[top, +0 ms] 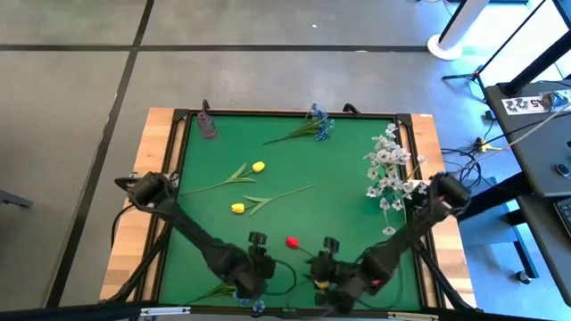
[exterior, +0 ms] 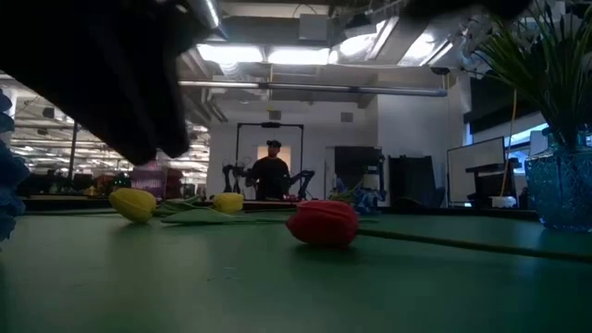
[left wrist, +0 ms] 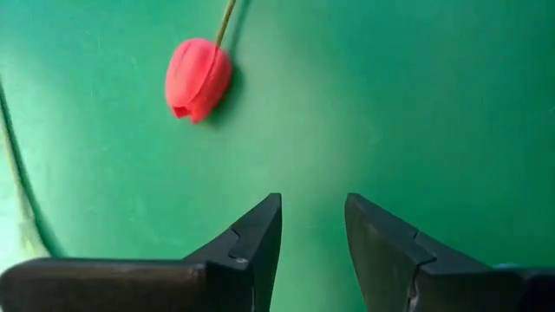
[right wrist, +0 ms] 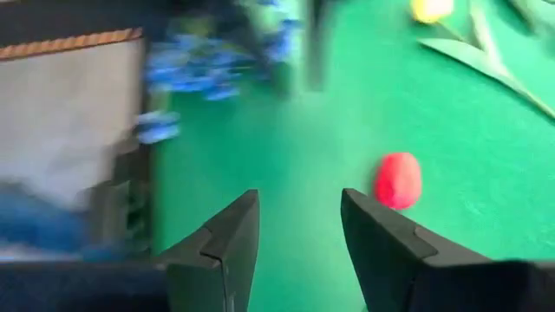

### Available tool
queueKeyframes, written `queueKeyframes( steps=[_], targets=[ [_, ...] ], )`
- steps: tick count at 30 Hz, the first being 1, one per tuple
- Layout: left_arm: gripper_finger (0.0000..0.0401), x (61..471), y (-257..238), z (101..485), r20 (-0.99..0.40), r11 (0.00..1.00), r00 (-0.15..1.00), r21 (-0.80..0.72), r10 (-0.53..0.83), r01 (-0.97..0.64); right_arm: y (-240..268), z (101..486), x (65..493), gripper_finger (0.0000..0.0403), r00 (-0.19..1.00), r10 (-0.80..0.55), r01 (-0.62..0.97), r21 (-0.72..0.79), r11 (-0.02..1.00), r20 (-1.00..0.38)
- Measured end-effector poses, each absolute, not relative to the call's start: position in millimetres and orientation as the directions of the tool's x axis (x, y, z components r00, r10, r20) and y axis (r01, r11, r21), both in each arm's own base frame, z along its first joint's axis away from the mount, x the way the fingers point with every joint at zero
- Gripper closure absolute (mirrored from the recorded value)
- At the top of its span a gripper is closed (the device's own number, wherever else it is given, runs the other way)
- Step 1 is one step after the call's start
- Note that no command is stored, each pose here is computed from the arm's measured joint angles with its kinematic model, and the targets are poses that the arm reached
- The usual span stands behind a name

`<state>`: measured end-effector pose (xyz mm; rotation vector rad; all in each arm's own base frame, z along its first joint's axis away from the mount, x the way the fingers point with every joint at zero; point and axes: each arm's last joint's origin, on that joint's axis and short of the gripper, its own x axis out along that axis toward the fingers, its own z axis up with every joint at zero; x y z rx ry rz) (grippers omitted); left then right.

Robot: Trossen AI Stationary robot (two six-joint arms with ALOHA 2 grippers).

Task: Sort flowers into vase by color
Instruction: Put the top red flower into the blue vase

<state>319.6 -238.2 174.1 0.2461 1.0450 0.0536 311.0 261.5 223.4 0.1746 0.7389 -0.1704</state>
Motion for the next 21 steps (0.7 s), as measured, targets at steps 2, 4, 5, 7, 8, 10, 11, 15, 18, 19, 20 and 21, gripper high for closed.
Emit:
queueKeyframes(
  steps=[2, 4, 5, 7, 8, 10, 11, 15, 18, 19, 20, 21],
  targets=[
    [0.0276, 314.2, -248.6, 174.2, -0.842, 0.979, 0.522, 0.194, 0.135, 0.060, 256.5, 209.0, 319.9, 0.0237, 0.700, -0.122, 0.248, 0.079, 0.965, -0.704],
    [0.0276, 309.8, -257.6, 173.5, -0.835, 0.985, 0.538, 0.165, 0.115, 0.045, 251.7, 194.8, 327.5, 0.0237, 0.666, -0.137, 0.267, 0.063, 0.962, -0.733],
    [0.0276, 307.3, -261.4, 173.7, -0.831, 0.987, 0.546, 0.154, 0.108, 0.039, 249.2, 187.7, 330.7, 0.0237, 0.645, -0.141, 0.273, 0.055, 0.960, -0.751],
    [0.0276, 303.5, -268.8, 174.7, -0.817, 0.991, 0.569, 0.129, 0.095, 0.020, 243.7, 174.1, 338.9, 0.0237, 0.610, -0.135, 0.288, 0.059, 0.956, -0.781],
    [0.0276, 301.9, -271.6, 175.1, -0.811, 0.992, 0.578, 0.125, 0.092, 0.017, 240.8, 168.0, 341.4, 0.0237, 0.586, -0.133, 0.297, 0.059, 0.953, -0.799],
    [0.0276, 298.6, -276.9, 175.9, -0.796, 0.992, 0.599, 0.127, 0.091, 0.018, 234.5, 155.9, 348.2, 0.0237, 0.553, -0.136, 0.316, 0.056, 0.947, -0.822],
    [0.0276, 297.4, -278.8, 176.2, -0.790, 0.992, 0.606, 0.128, 0.090, 0.020, 231.3, 151.0, 351.3, 0.0237, 0.543, -0.141, 0.324, 0.051, 0.945, -0.828],
    [0.0276, 296.4, -281.0, 176.7, -0.784, 0.991, 0.615, 0.131, 0.087, 0.026, 218.3, 137.8, 360.9, 0.0237, 0.509, -0.170, 0.353, 0.025, 0.935, -0.844],
    [0.0276, 297.9, -279.6, 176.9, -0.776, 0.990, 0.623, 0.139, 0.100, 0.015, 210.4, 134.3, 365.2, 0.0237, 0.476, -0.156, 0.363, 0.032, 0.931, -0.866],
    [0.0276, 298.9, -279.0, 177.0, -0.774, 0.990, 0.625, 0.138, 0.100, 0.012, 208.0, 134.0, 366.0, 0.0237, 0.461, -0.143, 0.363, 0.038, 0.931, -0.876],
    [0.0276, 299.5, -278.4, 177.0, -0.774, 0.990, 0.625, 0.137, 0.101, 0.010, 205.5, 133.9, 366.8, 0.0237, 0.448, -0.134, 0.365, 0.044, 0.930, -0.884],
    [0.0276, 299.8, -278.3, 177.1, -0.774, 0.991, 0.626, 0.137, 0.101, 0.010, 203.4, 133.6, 367.4, 0.0237, 0.439, -0.131, 0.368, 0.045, 0.929, -0.889]
  ],
)
